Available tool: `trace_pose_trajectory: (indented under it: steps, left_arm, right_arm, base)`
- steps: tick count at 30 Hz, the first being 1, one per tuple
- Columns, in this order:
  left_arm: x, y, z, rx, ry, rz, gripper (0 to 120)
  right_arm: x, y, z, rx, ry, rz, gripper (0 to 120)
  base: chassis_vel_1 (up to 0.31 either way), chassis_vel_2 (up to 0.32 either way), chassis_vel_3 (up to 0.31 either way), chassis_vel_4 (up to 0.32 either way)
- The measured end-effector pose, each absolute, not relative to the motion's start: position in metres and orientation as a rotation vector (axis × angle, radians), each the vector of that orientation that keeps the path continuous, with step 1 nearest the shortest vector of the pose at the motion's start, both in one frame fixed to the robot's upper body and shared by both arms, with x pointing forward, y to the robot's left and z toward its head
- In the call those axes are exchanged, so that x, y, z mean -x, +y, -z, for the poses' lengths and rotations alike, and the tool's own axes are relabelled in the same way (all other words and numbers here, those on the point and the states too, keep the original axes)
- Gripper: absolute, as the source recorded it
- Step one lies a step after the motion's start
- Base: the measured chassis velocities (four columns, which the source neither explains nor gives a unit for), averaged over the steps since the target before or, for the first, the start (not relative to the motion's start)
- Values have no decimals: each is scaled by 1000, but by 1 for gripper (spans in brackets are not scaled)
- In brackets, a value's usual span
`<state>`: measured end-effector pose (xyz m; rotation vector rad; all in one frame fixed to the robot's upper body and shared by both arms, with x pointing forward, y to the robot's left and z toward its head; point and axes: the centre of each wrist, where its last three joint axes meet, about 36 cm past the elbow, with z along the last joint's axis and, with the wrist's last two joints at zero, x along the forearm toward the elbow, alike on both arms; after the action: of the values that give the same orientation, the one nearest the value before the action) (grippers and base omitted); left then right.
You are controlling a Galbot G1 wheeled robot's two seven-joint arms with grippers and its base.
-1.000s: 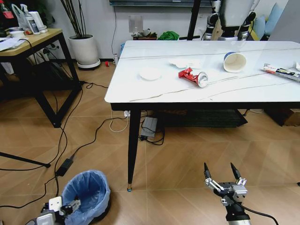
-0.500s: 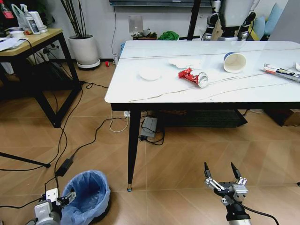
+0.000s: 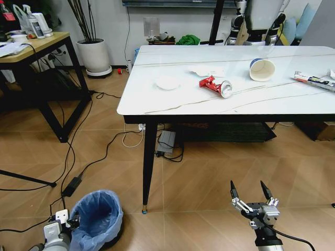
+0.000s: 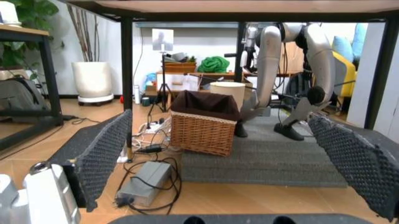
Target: Pick up the trash bin and place the trash from the table into it.
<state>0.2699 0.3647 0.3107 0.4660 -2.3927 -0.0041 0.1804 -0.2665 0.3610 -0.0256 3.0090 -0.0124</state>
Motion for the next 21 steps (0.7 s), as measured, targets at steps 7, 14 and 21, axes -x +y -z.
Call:
trace_pose_trajectory:
  steps: [7, 14, 21]
  left_arm:
    - [-273, 366, -303, -461, -2366, 2, 13]
    - [-272, 370, -299, -455, -2357, 4, 0]
    - [-266, 370, -310, -418, -2376, 20, 0]
  right_arm:
    - [-180, -266, -362, 30, 3009, 21, 100]
    - [-180, -267, -362, 31, 3008, 29, 100]
    - [-180, -266, -364, 38, 3009, 34, 100]
  base:
    - [0, 0, 0, 0]
    - [0, 0, 0, 0]
    - [0, 0, 0, 0]
